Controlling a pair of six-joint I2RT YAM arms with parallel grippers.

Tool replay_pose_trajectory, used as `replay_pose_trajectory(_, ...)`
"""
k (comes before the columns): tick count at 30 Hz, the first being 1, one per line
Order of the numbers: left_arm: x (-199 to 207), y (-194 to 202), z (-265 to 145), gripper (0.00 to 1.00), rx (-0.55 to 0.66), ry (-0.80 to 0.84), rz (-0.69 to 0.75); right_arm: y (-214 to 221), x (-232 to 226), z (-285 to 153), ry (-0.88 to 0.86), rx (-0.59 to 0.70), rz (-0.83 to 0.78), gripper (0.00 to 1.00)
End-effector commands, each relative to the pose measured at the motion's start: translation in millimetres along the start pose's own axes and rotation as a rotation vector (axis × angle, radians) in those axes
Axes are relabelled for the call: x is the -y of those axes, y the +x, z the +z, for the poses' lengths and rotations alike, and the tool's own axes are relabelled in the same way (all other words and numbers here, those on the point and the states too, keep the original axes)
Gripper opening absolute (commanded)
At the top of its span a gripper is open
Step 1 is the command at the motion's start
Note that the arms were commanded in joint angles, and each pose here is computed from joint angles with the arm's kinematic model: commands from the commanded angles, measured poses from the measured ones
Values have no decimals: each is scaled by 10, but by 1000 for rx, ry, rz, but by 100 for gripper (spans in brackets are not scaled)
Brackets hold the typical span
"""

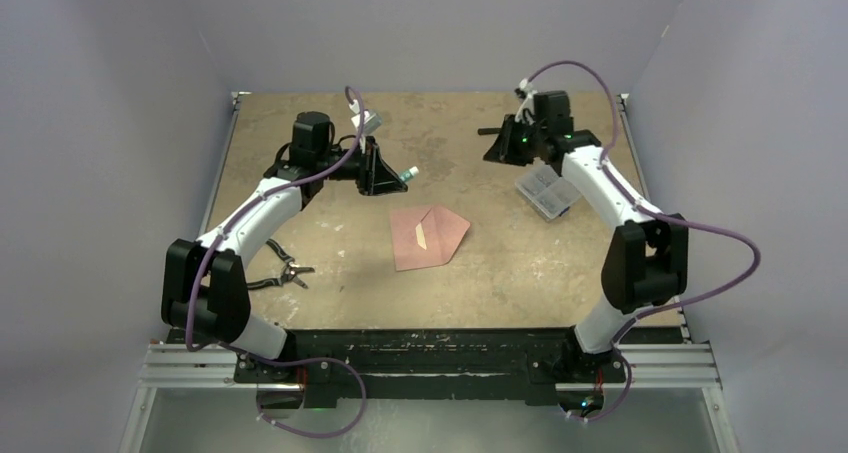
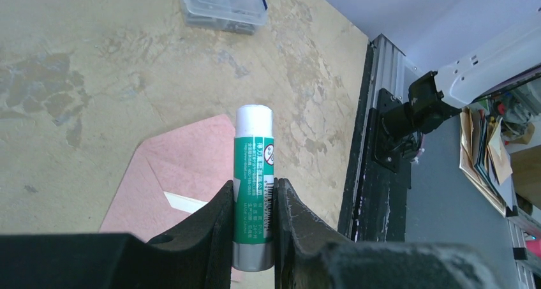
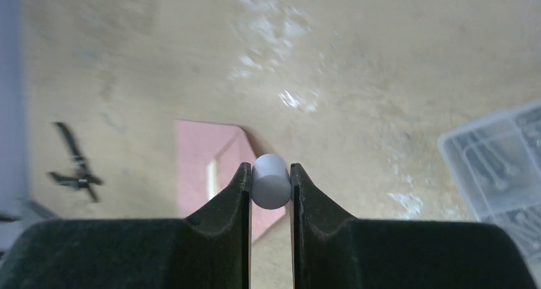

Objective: Place the letter into the envelope and seal it

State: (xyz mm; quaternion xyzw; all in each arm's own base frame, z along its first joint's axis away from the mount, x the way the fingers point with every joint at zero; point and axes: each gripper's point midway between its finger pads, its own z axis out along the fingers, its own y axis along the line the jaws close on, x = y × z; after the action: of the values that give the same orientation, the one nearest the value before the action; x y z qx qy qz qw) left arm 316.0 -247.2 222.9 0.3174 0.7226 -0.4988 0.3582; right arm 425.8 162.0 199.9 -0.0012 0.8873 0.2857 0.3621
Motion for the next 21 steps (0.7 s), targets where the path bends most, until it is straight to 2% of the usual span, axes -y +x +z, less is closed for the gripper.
replay_pose_trajectory(1,56,-272,-14,0,53,-4,46,594,571,139,402,-138,-72,0)
replay_pose_trajectory(6,65,-250,-12,0,51,-3,38,889,824,206,563,-194,-108,0)
replay_pose_trajectory(10,50,-231,-4,0,50,-4,32,1011,943,270,595,-194,-122,11)
replay_pose_trajectory(14,26,-205,10,0,46,-4,24,1027,1014,330,617,-163,-106,16)
replay_pose_trajectory(21,-4,-184,26,0,41,-5,15,1267,1154,451,629,-187,-72,28)
